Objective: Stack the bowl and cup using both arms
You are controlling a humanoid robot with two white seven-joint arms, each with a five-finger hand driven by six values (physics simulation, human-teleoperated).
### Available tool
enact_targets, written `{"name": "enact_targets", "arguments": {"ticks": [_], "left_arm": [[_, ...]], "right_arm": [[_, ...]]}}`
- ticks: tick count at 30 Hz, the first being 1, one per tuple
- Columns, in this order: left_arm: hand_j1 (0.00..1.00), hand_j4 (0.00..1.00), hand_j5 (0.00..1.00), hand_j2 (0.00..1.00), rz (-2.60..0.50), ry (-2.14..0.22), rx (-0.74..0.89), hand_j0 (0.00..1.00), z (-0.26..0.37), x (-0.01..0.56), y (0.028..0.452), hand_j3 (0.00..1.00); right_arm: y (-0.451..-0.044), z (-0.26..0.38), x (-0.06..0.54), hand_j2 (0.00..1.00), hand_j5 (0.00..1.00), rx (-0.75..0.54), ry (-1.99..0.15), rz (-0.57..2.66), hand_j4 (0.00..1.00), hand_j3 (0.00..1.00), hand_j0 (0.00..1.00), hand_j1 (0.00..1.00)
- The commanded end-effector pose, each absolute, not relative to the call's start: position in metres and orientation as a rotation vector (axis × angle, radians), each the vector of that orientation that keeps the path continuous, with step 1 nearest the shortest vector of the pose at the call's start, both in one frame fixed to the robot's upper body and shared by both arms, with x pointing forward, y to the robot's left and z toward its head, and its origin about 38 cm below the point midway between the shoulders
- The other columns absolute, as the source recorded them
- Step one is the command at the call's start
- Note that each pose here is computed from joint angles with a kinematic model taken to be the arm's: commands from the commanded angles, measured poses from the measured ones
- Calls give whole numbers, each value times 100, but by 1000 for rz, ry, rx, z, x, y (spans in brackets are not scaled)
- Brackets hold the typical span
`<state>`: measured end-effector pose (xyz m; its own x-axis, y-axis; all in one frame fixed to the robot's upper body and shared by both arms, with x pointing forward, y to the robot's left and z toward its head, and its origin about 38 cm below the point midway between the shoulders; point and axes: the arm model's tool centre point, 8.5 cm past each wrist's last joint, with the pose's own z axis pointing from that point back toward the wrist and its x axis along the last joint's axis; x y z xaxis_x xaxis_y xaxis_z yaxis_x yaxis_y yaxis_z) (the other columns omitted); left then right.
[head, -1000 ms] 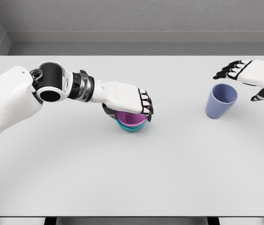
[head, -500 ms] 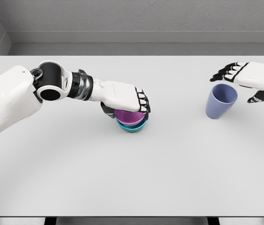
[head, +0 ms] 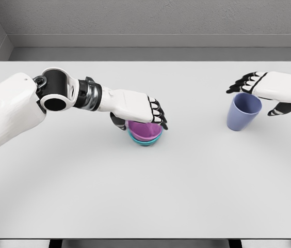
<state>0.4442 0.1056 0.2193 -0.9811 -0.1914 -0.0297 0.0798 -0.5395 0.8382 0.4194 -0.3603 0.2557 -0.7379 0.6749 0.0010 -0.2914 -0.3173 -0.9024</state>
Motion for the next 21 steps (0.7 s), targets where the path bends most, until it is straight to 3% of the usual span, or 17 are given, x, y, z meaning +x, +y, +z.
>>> {"name": "enact_targets", "arguments": {"ticks": [1,9,16,18,21], "left_arm": [[100,100,100,100,-2616,-1423,174,100,220,444,106,100],[100,100,100,100,-2540,-1479,193,100,243,453,121,100],[100,100,100,100,-2246,-1589,398,100,318,472,225,100],[100,100,100,100,-2186,-1549,444,100,317,471,260,100],[100,100,100,100,-2029,-1502,366,100,277,460,307,100]], "right_arm": [[-358,254,419,100,100,-500,-1320,2085,100,100,100,100],[-353,248,421,100,100,-483,-1326,2083,100,100,100,100],[-353,247,421,100,100,-480,-1324,2084,100,100,100,100],[-353,247,421,100,100,-480,-1324,2084,100,100,100,100],[-356,244,423,100,100,-481,-1314,2071,100,100,100,100]]}}
